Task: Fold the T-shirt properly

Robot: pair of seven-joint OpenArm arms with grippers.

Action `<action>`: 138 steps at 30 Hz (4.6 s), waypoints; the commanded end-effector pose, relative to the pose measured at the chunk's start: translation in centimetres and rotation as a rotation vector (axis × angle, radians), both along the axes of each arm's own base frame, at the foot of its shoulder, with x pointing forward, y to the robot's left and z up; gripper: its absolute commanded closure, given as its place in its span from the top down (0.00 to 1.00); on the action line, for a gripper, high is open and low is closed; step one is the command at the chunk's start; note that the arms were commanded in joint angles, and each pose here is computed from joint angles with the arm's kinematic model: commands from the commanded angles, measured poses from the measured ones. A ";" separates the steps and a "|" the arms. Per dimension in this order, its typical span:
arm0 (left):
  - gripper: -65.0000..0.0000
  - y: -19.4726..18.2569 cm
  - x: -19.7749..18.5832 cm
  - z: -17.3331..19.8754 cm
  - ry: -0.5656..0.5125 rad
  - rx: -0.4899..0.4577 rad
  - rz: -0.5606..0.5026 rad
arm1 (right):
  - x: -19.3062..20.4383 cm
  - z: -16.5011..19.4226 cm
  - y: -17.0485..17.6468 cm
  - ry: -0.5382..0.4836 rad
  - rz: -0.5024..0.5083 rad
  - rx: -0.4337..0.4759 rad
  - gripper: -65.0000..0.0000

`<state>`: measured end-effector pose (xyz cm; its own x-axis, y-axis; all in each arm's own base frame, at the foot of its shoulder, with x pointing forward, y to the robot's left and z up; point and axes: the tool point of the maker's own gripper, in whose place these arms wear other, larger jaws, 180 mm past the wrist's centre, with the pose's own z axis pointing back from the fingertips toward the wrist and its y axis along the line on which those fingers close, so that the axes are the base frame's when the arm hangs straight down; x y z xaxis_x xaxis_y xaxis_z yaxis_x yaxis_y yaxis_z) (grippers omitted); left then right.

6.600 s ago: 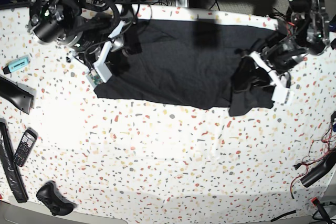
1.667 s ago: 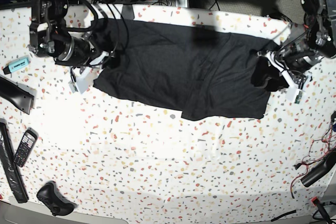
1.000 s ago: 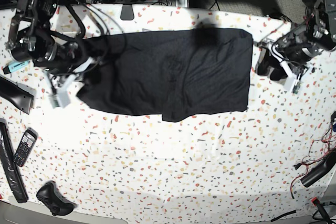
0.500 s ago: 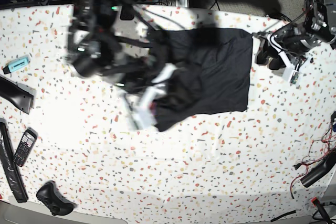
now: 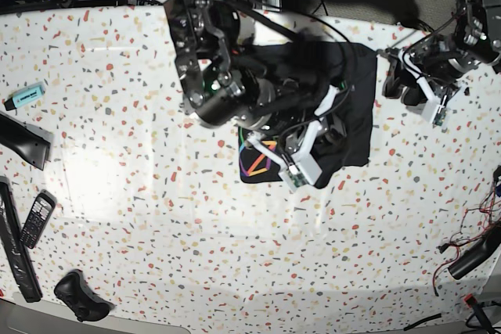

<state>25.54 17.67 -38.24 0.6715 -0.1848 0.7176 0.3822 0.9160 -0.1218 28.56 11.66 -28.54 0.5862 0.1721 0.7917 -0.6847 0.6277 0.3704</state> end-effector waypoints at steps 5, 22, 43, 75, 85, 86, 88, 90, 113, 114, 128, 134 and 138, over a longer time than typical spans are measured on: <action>0.37 0.0 0.7 1.2 -0.048 -0.011 -0.003 | 1.5 1.3 2.0 0.030 0.051 0.104 0.00; 0.37 0.5 1.4 3.3 -0.092 -0.080 -0.019 | 1.1 6.6 3.7 0.005 0.259 0.274 0.39; 0.37 -12.5 -1.2 7.9 -0.218 -0.037 -0.389 | 8.5 -0.4 -17.6 0.028 -0.343 -0.069 0.39; 0.00 -15.9 0.9 2.8 -0.274 0.339 -0.251 | 5.8 -3.7 -27.4 0.107 -0.518 -0.168 0.38; 0.00 -8.4 0.2 7.0 -0.348 0.411 -0.001 | 5.8 -3.6 -28.1 0.103 -0.521 -0.187 0.38; 0.00 -7.4 -0.1 6.5 -0.320 0.430 0.021 | 5.8 -3.6 -28.1 0.102 -0.521 -0.189 0.38; 0.00 -5.2 -0.4 6.0 -0.293 0.474 0.070 | 5.8 -3.6 -28.2 0.103 -0.521 -0.189 0.38; 0.00 -3.2 -0.8 5.8 -0.270 0.504 0.117 | 5.8 -3.6 -28.2 0.102 -0.521 -0.189 0.38; 0.22 10.3 -2.9 7.5 -0.173 0.620 0.536 | 6.0 -2.5 -26.4 0.086 -0.473 -0.083 0.38; 0.16 9.9 -3.0 7.1 -0.154 0.572 0.539 | 6.0 -2.1 -25.7 0.076 -0.449 -0.052 0.38; 0.00 6.6 -6.1 -3.2 0.166 0.311 0.422 | 5.0 -2.5 -20.2 0.079 -0.267 -0.056 0.14; 0.00 2.3 -1.5 -3.0 0.085 0.135 0.336 | 4.9 -2.6 -19.7 0.081 -0.248 -0.059 0.14; 0.00 1.0 1.7 -3.4 0.072 0.071 0.306 | 4.9 -2.6 -19.7 0.082 -0.249 -0.059 0.14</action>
<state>27.09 18.27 -42.12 0.7589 -0.0097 0.6512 0.0826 0.9933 -0.0815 32.53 -8.24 -32.87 0.7231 0.0678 0.6874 -0.4457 0.8060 0.3894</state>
